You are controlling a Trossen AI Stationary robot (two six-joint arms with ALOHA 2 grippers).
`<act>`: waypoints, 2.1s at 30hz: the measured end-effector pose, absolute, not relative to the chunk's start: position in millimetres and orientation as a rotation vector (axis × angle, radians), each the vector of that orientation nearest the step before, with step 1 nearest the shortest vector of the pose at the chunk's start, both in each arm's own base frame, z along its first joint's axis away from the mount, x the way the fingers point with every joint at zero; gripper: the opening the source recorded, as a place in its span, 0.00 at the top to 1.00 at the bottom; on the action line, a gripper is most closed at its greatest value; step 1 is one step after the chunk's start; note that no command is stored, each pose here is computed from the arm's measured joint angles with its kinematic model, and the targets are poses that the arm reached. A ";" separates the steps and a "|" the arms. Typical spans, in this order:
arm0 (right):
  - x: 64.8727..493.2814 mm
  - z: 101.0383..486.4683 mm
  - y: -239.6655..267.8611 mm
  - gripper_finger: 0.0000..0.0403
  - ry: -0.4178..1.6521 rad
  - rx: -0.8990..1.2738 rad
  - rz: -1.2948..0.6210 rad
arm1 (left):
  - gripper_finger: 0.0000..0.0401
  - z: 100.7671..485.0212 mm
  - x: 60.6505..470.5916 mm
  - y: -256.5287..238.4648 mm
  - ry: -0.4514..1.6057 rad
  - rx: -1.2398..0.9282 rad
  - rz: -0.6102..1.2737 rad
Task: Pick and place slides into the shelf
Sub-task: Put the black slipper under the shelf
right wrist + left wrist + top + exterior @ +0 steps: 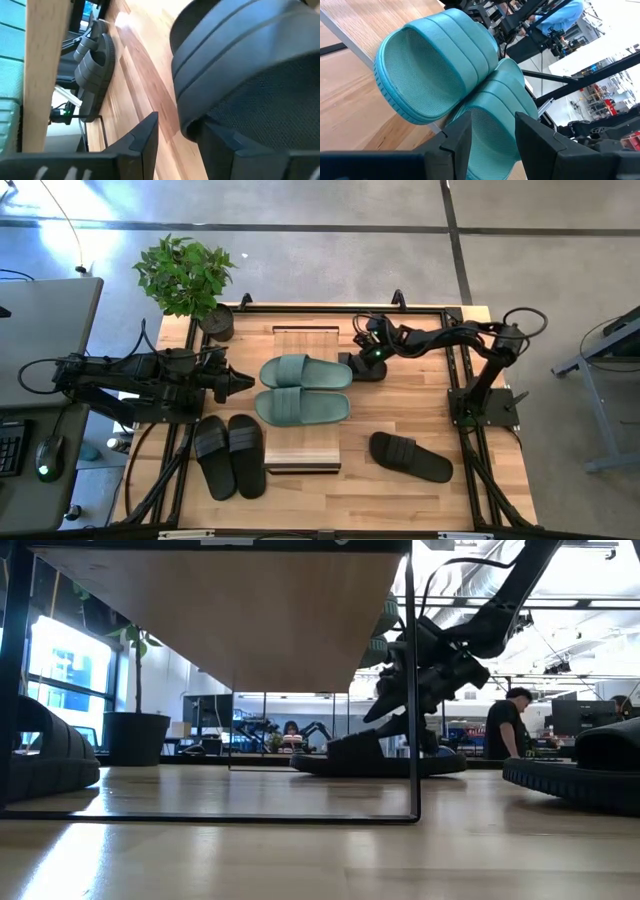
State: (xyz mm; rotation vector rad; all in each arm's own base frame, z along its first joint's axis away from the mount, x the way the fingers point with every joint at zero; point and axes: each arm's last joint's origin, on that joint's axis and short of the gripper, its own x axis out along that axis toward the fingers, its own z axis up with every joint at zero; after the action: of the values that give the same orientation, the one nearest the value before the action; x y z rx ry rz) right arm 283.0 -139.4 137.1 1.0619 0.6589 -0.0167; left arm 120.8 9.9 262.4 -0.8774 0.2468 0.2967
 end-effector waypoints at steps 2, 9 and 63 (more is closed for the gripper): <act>281.4 140.1 -138.7 0.71 0.663 1.058 -0.024 | 0.67 262.4 120.7 9.9 0.247 -0.877 0.297; 271.8 154.6 -135.5 0.71 0.686 1.051 -0.086 | 0.67 262.4 120.7 9.9 0.248 -0.878 0.296; 171.3 116.2 -118.2 1.00 0.720 0.944 -0.587 | 0.67 257.6 118.9 9.6 0.301 -0.868 0.312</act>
State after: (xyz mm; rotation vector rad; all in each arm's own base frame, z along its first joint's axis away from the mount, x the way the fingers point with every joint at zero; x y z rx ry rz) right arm 171.3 -118.2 116.2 0.9444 0.7198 -0.5868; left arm 118.9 9.6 257.6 -0.8678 0.3006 0.3117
